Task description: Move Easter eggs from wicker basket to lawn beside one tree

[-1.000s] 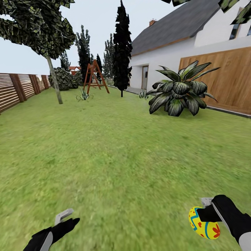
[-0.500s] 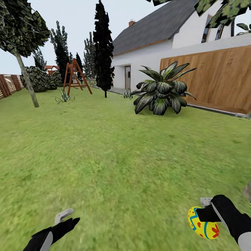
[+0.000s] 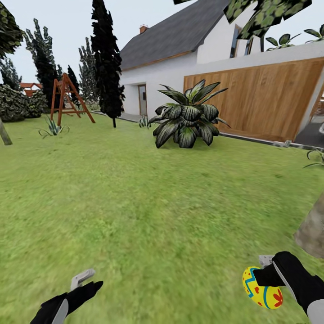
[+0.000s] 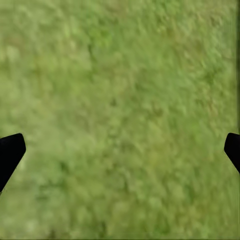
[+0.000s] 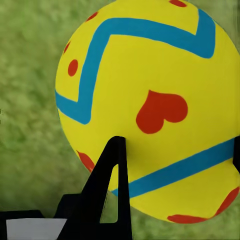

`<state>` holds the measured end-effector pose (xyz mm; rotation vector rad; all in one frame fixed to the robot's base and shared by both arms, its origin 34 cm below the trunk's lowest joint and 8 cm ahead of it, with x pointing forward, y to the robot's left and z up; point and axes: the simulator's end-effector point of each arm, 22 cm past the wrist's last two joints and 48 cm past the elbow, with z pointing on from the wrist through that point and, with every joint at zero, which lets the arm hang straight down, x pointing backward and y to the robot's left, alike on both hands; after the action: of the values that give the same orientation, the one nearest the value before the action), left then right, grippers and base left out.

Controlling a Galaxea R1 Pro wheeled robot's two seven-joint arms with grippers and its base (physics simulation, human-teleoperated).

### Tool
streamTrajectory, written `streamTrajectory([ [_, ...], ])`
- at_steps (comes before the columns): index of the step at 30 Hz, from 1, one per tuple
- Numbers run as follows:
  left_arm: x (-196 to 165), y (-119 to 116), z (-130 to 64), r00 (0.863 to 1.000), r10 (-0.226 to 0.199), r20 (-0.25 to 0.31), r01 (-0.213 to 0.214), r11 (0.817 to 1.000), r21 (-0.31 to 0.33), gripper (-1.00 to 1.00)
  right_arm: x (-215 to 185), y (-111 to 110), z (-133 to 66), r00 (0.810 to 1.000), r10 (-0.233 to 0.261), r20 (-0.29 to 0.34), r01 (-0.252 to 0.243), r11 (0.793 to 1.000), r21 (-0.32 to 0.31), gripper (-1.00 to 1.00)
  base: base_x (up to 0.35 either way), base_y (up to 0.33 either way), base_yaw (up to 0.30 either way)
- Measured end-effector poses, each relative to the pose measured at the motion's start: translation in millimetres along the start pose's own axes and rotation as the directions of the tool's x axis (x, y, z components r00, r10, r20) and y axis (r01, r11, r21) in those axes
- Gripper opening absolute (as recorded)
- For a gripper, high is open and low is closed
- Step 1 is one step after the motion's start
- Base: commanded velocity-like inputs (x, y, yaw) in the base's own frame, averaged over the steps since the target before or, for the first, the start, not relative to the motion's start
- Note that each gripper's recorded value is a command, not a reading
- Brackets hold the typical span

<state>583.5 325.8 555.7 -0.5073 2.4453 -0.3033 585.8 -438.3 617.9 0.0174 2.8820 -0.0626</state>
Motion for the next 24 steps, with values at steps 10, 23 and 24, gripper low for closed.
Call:
streamTrajectory([
  [10, -0.3, -0.4, 0.0, 1.000, 0.001, 0.001, -0.001, 1.000, 0.001, 1.00, 0.0, 0.4, 0.0, 1.000, -0.001, 0.000, 0.001, 1.000, -0.001, -1.00, 0.316, 0.205, -0.299],
  [23, -0.7, -0.4, 0.0, 1.000, 0.001, 0.002, -0.001, 1.000, 0.001, 1.00, -0.4, -0.4, -0.4, 1.000, -0.001, 0.001, 0.001, 1.000, 0.000, -1.00, 0.314, 0.212, -0.299],
  [24, -0.6, -0.4, 0.0, 1.000, 0.001, 0.002, -0.001, 1.000, 0.001, 1.00, -0.4, -0.6, -0.5, 1.000, -0.001, 0.001, 0.001, 1.000, 0.001, -1.00, 0.312, 0.216, -0.299],
])
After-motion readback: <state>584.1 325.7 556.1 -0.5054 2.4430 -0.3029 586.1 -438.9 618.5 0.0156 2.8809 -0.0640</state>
